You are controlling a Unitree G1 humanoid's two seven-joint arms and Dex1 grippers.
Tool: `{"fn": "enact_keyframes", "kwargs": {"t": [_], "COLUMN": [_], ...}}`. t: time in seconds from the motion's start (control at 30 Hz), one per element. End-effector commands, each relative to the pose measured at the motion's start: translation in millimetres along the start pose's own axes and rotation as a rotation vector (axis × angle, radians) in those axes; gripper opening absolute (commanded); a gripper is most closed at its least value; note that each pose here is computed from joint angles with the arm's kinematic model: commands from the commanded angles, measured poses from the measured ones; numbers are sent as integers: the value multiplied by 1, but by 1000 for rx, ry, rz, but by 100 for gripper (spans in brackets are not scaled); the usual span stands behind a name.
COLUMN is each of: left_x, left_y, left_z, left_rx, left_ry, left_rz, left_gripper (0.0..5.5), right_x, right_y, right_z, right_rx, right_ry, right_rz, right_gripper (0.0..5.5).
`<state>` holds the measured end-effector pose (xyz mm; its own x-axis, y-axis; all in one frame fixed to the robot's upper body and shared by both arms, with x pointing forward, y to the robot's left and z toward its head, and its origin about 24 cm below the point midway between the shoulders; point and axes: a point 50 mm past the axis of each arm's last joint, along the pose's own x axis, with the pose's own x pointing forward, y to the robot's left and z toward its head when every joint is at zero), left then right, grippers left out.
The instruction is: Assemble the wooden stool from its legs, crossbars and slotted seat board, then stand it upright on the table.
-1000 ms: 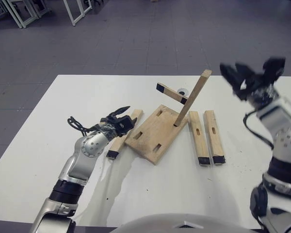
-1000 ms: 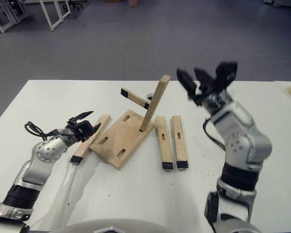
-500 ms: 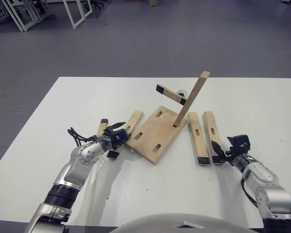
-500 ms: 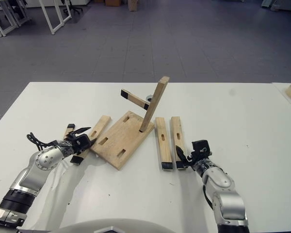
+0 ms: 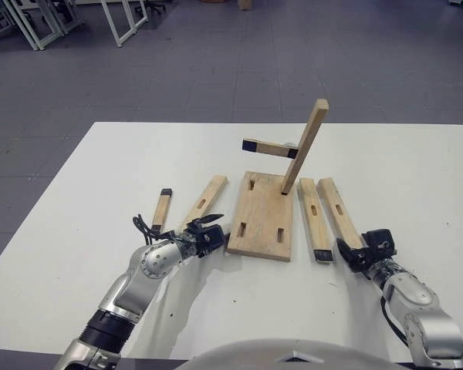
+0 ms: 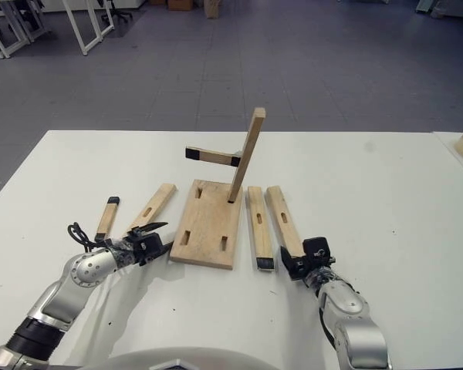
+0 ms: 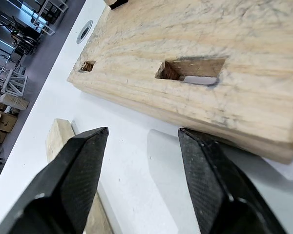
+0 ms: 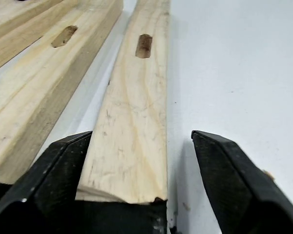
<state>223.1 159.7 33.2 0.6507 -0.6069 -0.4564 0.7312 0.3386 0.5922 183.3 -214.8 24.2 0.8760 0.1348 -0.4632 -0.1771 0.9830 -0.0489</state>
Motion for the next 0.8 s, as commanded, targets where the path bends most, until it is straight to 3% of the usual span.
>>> {"fn": "enact_keyframes", "kwargs": {"t": [0.03,0.17,0.23,0.37,0.5,0.63,0.7,0.8], "left_x": [9,8,5,-15,-27,-36,-42,-47], "left_y": [2,7,15,47,78,91,91,88], "left_z": [26,26,22,21,49,110,129,145], "left_rx": [29,45,51,-129,-645,-1053,-1143,-1283], "left_ry": [-112,-101,-84,-127,-420,-838,-955,-1045], "left_rz": [20,35,64,243,334,63,-79,-274], "left_gripper": [265,265,265,265,284,344,380,385], "right_x": [10,12,13,21,16,-17,-29,-36], "right_y": [-14,-20,-25,-38,-49,-43,-32,-5], "right_z": [-13,-17,-12,49,116,186,203,216], "right_rx": [35,54,51,131,272,437,452,379], "right_ry": [61,56,22,-283,-565,-885,-918,-849], "right_rz": [-5,19,3,-12,63,357,524,837], "right_gripper": [283,209,205,205,205,205,205,205]}}
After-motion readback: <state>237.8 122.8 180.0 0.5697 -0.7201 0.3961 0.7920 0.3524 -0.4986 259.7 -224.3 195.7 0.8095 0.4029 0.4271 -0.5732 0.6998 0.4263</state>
